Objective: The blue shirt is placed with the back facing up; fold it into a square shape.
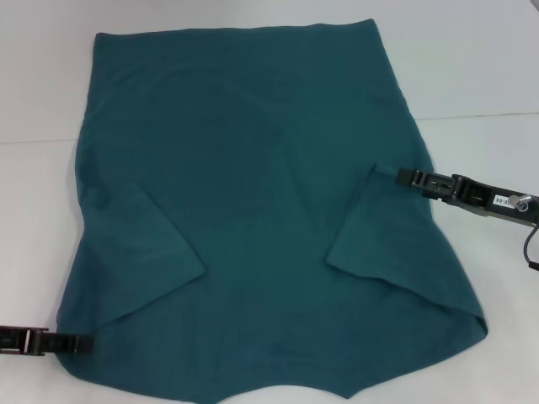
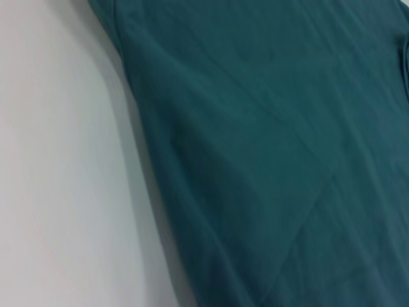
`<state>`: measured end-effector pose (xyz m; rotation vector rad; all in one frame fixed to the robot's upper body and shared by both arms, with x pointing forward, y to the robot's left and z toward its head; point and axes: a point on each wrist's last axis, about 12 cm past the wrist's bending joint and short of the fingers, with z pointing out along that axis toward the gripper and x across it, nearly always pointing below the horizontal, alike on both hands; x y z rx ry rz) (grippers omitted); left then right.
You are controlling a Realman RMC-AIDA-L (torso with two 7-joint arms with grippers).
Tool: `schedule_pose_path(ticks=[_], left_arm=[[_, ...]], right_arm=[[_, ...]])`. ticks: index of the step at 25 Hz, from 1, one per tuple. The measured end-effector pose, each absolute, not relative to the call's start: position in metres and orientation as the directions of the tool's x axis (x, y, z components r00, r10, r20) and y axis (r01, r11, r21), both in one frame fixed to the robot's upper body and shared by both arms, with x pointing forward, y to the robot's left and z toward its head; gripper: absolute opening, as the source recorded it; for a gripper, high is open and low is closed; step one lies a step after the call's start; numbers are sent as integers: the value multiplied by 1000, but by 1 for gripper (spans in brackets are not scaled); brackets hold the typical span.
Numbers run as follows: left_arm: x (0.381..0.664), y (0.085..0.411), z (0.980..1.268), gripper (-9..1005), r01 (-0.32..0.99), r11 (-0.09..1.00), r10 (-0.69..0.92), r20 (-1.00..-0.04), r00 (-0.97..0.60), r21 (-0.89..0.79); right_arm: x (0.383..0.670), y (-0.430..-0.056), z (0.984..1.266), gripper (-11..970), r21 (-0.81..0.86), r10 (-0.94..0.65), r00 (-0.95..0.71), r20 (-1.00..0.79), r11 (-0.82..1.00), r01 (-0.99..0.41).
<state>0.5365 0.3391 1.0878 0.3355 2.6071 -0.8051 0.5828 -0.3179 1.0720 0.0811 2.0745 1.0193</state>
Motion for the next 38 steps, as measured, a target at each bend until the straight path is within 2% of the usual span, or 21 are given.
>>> schedule_pose_path(ticks=[3,14,17,23,27,38], left_arm=[[537,339,1089,618,331,808,109,-429,-897,-487],[540,339,1087,379,322,824,115,-419,-901,-466],[540,339,1086,169,320,826,114,-418,-901,-464],[540,339,1088,21,323,824,117,-418,-901,-466],[539,339,1089,21,327,817,117,-418,-901,-476],[539,338,1090,22,340,813,126,-426,-896,-474]], right_arm=[[583,-318,1072,903,688,378,-674,-635,673,-272],[581,-319,1071,901,689,380,-674,-634,673,-269],[581,-320,1071,900,689,380,-674,-633,673,-268],[579,-323,1070,900,685,376,-676,-633,680,-263],[577,-331,1071,899,678,354,-697,-624,689,-257],[562,-366,1078,897,693,291,-851,-437,712,-112]])
